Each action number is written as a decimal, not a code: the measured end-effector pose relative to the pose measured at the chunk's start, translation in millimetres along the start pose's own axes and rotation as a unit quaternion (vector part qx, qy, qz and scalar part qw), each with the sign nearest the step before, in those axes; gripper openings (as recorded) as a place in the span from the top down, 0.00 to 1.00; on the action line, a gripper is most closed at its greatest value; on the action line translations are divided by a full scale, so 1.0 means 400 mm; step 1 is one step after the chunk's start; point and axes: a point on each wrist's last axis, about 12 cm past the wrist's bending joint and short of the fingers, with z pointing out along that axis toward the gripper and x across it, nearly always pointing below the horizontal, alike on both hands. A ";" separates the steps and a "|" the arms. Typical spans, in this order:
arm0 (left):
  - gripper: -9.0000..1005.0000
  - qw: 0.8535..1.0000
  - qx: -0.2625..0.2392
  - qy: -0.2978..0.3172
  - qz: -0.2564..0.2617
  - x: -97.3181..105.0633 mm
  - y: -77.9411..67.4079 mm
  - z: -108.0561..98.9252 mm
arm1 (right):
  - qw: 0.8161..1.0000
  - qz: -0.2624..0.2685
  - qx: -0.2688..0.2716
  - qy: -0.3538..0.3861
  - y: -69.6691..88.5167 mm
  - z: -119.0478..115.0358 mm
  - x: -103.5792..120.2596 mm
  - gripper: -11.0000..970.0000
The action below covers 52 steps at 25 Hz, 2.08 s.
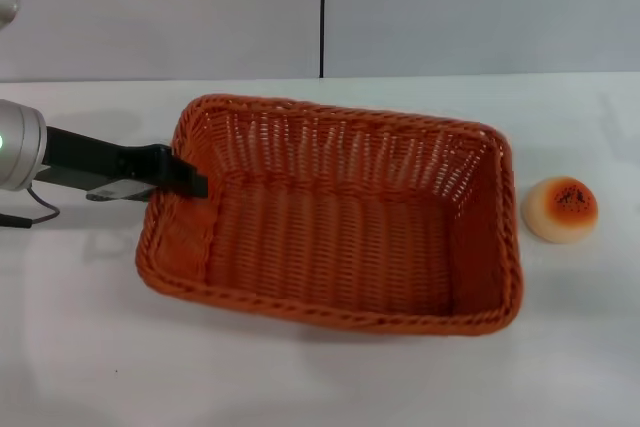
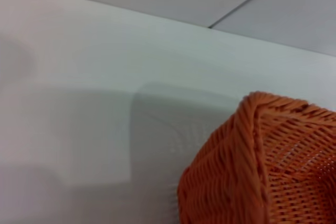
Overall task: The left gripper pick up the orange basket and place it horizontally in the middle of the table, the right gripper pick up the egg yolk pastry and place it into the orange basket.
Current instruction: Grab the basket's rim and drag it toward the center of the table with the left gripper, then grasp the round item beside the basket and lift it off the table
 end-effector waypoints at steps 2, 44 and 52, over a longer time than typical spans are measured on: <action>0.79 1.000 0.000 -0.003 -0.003 -0.001 0.002 -0.002 | 1.000 -0.002 0.000 0.001 -0.002 0.002 0.000 0.46; 0.23 0.906 0.127 -0.403 0.038 0.173 0.296 -0.120 | 0.899 0.147 -0.103 0.400 -0.232 0.062 -0.146 0.48; 0.23 0.902 0.117 -0.412 0.056 0.188 0.301 -0.086 | 0.805 0.169 -0.123 0.555 -0.202 0.130 -0.196 0.49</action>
